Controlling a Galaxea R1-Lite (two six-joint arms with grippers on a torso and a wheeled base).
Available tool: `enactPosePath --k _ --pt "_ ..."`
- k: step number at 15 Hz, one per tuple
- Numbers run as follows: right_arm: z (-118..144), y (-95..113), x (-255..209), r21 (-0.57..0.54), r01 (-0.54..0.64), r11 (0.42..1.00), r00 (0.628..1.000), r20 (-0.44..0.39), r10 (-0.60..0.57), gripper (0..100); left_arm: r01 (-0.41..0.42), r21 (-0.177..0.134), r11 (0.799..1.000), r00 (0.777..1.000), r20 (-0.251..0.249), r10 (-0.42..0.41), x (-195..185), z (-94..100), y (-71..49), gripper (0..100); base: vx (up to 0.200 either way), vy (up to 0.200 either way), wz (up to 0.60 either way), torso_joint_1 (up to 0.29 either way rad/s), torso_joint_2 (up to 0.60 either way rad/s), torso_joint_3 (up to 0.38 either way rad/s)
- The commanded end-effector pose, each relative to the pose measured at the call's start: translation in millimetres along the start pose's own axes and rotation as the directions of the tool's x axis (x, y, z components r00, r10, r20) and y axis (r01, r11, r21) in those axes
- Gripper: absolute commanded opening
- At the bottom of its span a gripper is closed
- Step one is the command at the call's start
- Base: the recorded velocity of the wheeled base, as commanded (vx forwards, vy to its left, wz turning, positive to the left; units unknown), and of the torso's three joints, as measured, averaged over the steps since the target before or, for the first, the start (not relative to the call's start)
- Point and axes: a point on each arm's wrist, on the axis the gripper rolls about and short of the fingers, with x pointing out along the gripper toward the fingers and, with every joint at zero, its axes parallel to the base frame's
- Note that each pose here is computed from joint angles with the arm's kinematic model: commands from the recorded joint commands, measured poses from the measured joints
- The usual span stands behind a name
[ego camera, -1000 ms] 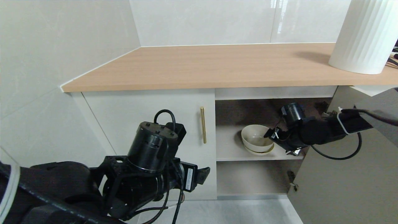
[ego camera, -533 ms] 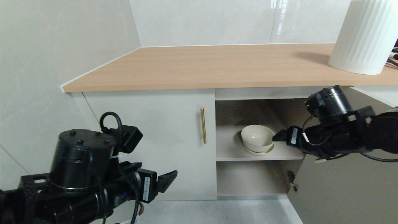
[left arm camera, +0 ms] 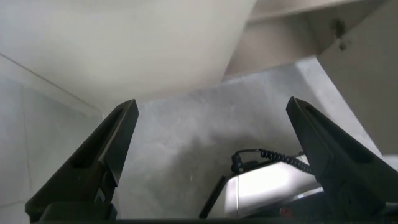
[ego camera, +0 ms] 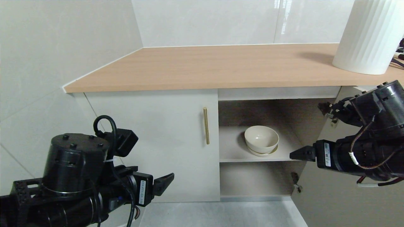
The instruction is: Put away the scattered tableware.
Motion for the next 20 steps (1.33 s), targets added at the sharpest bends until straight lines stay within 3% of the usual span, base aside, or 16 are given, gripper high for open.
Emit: enactPosePath --k 1,8,12,15,20 --pt "0 0 -3 -0.001 -0.006 1.0 1.0 0.005 0.006 100 0.004 0.006 1.0 1.0 -0.008 -0.004 2 -0.7 -2.3 100 -0.2 0.0 0.0 0.012 0.01 0.002" --pt "-5 -4 -7 -0.041 0.002 0.999 1.0 0.005 -0.002 100 0.001 0.007 1.0 1.0 -0.012 -0.001 3 -1.9 -2.0 100 -0.2 0.0 0.0 0.0 0.0 0.003" --pt "-24 -8 -7 -0.191 0.064 0.979 0.982 -0.163 -0.096 100 0.001 0.006 1.0 1.0 -0.011 -0.001 2 -1.8 -1.9 100 -0.2 0.0 0.0 0.001 0.0 0.006" --pt "-29 -4 -7 -0.215 0.049 0.975 0.98 -0.178 -0.088 100 0.002 0.008 1.0 1.0 -0.014 -0.002 3 -2.5 -2.2 100 -0.2 0.0 0.0 0.001 0.0 0.002" --pt "-35 -9 -8 -0.282 0.061 0.957 0.971 -0.204 -0.123 100 0.002 0.011 1.0 1.0 -0.018 -0.002 3 -3.2 -2.1 100 0.0 0.0 0.0 0.0 0.0 0.0"
